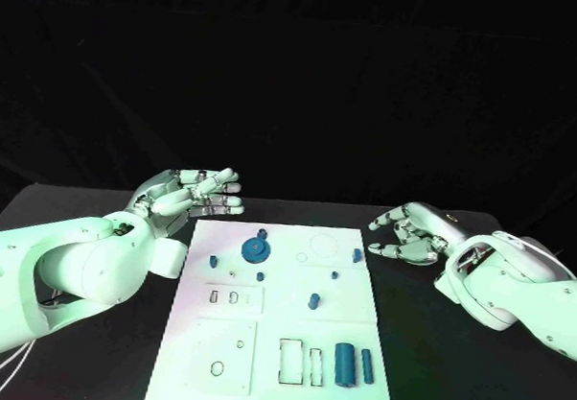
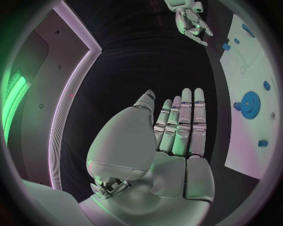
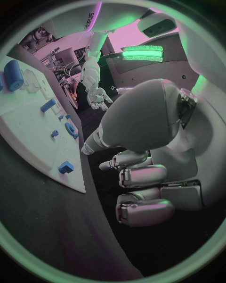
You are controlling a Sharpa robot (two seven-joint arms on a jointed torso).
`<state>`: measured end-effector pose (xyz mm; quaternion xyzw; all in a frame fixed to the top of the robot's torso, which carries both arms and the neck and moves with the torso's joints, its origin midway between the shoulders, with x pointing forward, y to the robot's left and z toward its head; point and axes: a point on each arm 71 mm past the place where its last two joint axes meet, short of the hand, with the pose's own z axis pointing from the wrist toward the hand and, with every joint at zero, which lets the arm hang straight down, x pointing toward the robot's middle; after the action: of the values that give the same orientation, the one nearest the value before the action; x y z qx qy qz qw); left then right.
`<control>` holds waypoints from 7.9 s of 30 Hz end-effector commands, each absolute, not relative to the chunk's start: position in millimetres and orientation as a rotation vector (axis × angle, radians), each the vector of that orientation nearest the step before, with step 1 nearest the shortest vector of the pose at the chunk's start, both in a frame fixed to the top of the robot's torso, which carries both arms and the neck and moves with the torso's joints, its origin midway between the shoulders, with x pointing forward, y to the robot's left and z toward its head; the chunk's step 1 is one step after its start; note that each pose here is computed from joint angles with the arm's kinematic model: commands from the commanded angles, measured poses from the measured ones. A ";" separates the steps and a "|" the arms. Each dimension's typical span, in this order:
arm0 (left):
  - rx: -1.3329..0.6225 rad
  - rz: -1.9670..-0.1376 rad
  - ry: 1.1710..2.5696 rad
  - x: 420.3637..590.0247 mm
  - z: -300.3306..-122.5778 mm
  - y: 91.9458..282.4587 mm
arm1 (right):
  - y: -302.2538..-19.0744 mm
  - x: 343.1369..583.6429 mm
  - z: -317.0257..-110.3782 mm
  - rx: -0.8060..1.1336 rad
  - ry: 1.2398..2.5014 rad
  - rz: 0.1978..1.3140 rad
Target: Assemble the parts on the task board
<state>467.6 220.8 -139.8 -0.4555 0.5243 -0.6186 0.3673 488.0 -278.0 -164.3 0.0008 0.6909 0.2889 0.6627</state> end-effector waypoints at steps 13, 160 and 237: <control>-1.163 -1.612 1.351 467.6 -139.1 219.5 | -274.5 498.5 -193.7 0.006 1.651 0.667; -1.170 -1.602 1.360 472.4 -142.4 219.3 | -40.7 437.7 -234.2 -0.371 1.709 0.723; -0.348 -0.427 2.269 492.0 -182.6 213.9 | -224.9 456.5 -136.0 0.298 1.534 1.010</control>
<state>492.1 209.3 -180.2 -0.1753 0.8729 -0.2378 0.3883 456.8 -225.4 -134.7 0.1217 0.6545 0.4296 0.6101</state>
